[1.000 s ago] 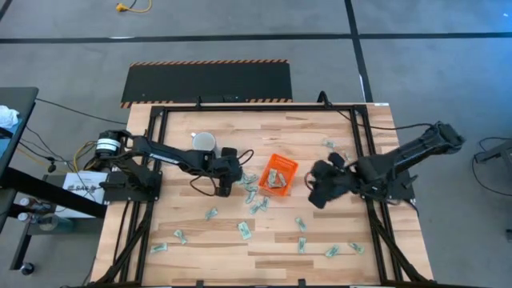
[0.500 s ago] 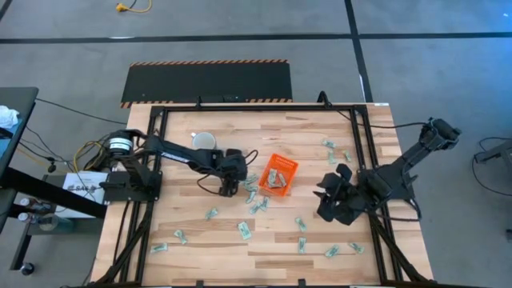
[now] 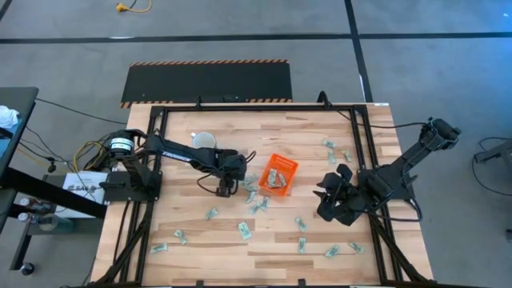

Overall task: Pick and place Stevia / Truvia into bins
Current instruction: Put the stevia packet into the basket

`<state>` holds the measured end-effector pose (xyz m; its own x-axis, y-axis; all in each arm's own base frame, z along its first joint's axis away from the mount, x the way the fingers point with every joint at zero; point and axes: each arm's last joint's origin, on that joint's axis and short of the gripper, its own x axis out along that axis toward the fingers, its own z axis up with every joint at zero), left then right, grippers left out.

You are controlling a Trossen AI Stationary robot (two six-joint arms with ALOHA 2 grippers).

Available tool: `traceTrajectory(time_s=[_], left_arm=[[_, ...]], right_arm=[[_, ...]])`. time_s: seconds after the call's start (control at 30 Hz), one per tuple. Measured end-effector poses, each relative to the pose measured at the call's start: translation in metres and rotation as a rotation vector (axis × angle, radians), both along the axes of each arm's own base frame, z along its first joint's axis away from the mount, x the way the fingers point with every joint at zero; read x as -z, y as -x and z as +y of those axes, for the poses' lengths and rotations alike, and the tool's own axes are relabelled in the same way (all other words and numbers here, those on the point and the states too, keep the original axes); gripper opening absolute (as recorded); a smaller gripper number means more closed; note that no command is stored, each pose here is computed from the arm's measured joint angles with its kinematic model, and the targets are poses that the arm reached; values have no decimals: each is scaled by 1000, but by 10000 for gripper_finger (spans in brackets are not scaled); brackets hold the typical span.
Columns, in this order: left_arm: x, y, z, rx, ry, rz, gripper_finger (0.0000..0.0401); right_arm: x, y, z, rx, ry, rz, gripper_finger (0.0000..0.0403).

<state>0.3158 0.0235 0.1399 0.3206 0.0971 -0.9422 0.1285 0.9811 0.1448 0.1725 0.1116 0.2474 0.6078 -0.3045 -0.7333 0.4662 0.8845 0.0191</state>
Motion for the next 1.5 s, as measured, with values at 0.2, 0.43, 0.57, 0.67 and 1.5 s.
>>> traceTrajectory(time_s=[0.2,0.43,0.57,0.67,1.5], left_arm=[[0,1,0,-3,4,11,48],[0,1,-3,-8,21,8,6],[-7,-2,-7,-19,27,29,1],[-18,-6,-11,-27,10,40,0],[-25,-20,-20,265,-20,80,131]], right_arm=[[0,0,0,0,0,0,121],[0,0,0,0,0,-1,121],[0,0,0,0,0,-1,121],[0,0,0,0,0,-1,121],[0,0,0,-8,2,6,120]])
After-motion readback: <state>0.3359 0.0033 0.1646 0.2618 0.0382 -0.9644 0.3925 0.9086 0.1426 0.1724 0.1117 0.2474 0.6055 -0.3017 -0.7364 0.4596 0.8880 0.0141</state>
